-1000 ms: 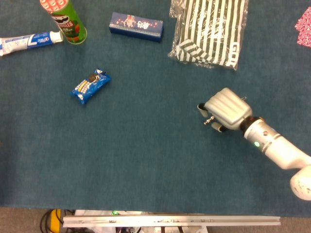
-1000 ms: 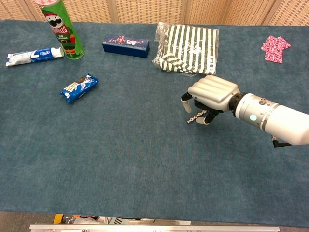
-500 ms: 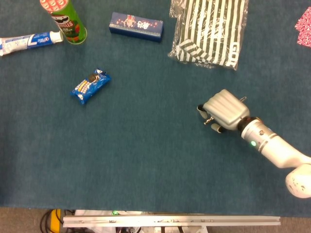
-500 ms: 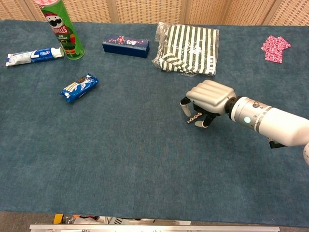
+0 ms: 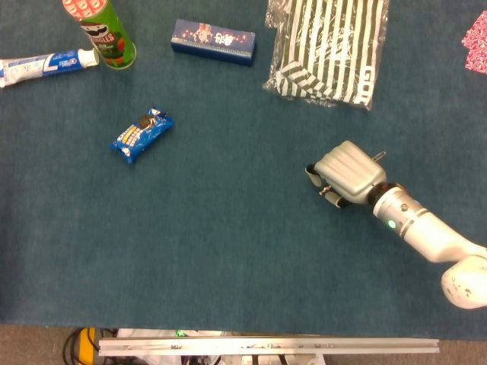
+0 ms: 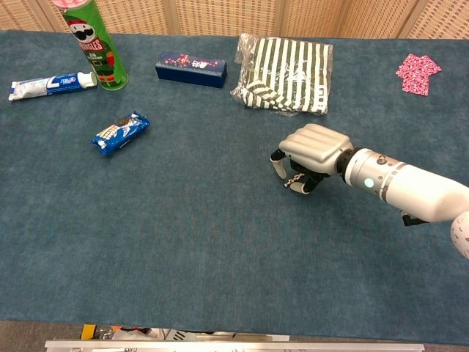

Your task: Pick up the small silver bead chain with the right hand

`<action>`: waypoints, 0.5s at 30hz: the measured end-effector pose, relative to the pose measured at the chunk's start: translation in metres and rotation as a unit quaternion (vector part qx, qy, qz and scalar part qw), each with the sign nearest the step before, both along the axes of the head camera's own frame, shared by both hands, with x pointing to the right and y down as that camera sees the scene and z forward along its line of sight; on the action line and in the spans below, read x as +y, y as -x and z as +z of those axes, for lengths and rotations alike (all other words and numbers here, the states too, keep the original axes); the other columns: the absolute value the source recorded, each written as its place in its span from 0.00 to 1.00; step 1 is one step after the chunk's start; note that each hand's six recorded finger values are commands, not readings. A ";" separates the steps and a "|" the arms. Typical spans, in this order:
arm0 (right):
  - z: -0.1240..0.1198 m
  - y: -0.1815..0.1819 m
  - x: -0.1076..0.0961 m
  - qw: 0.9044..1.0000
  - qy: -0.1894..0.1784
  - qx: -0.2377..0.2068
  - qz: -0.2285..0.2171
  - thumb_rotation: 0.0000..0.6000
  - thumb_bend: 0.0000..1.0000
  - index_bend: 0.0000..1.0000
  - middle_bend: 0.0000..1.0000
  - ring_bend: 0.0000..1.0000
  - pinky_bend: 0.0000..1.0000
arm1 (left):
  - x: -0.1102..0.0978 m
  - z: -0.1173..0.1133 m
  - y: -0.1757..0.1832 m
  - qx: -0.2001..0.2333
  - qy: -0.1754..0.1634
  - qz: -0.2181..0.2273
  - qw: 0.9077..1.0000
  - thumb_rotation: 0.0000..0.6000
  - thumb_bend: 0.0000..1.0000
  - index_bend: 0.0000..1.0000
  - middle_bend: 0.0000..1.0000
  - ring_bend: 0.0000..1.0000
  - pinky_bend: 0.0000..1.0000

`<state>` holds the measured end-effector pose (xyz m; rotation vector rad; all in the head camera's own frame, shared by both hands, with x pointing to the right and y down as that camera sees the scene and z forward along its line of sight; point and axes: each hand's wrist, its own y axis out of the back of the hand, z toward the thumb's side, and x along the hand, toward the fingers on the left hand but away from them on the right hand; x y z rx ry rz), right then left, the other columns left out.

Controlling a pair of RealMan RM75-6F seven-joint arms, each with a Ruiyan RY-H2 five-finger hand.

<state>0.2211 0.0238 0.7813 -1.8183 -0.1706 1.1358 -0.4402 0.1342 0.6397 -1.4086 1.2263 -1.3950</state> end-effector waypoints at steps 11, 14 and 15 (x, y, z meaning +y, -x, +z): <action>0.005 0.000 0.001 1.000 0.005 0.007 0.003 1.00 0.27 0.51 0.96 1.00 1.00 | 0.001 0.001 0.003 0.000 0.000 -0.003 1.000 1.00 0.19 0.00 0.06 0.05 0.01; 0.006 0.000 0.000 1.000 0.005 0.009 0.004 1.00 0.27 0.52 0.96 1.00 1.00 | 0.001 0.001 0.004 0.001 0.000 -0.005 1.000 1.00 0.19 0.00 0.06 0.05 0.01; 0.007 0.000 0.000 1.000 0.006 0.010 0.005 1.00 0.27 0.52 0.96 1.00 1.00 | 0.001 0.001 0.004 0.000 0.000 -0.005 1.000 1.00 0.19 0.00 0.06 0.05 0.01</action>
